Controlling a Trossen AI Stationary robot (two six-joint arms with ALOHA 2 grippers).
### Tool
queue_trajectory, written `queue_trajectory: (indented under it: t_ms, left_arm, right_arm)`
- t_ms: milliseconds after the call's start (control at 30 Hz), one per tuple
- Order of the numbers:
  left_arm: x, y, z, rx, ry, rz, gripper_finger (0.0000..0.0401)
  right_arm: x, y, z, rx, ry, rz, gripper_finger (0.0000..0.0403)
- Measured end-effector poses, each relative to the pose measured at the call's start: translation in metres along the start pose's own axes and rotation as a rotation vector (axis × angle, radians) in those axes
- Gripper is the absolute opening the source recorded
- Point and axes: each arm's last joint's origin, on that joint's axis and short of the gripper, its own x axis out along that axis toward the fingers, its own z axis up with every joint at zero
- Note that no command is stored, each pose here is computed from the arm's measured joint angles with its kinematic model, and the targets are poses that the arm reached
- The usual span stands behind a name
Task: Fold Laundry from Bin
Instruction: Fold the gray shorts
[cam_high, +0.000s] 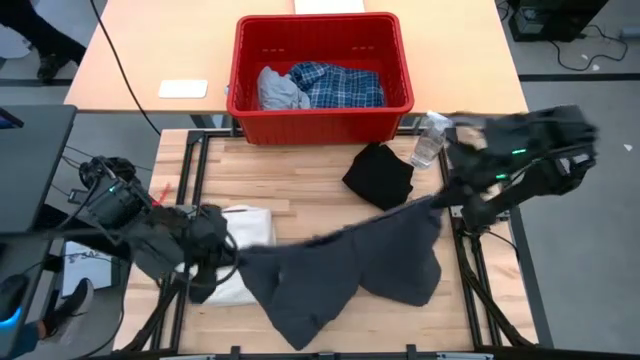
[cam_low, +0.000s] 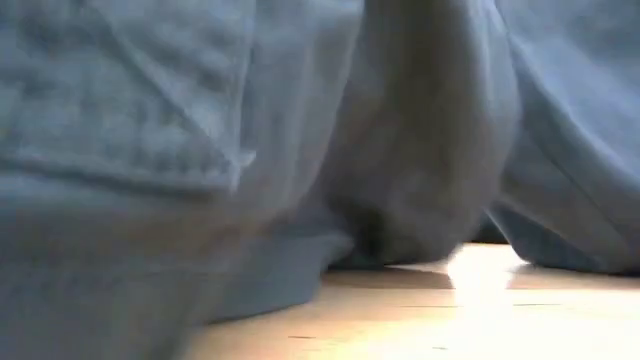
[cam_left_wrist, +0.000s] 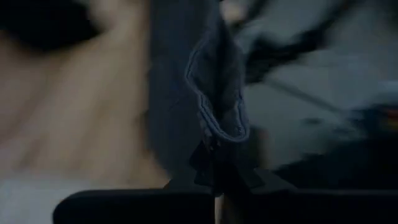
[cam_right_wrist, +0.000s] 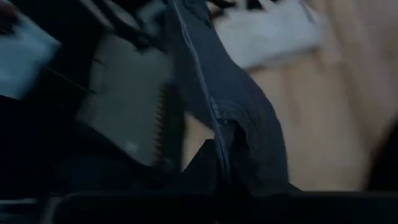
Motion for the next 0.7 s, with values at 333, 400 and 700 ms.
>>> queue_trajectory:
  t_ms: [333, 400, 700]
  left_arm:
    - [0.008, 0.052, -0.015, -0.209, 0.009, 0.421, 0.0011]
    - [0.023, 0.059, -0.021, -0.22, 0.037, 0.475, 0.0011]
    - [0.093, 0.106, -0.077, -0.373, 0.281, 0.802, 0.0011]
  right_arm:
    - [0.109, -0.096, 0.058, -0.051, 0.049, -0.575, 0.0015]
    - [0.134, -0.121, 0.068, -0.067, 0.051, -0.597, 0.0015]
    - [0.233, -0.227, 0.076, -0.137, 0.194, -0.588, 0.0015]
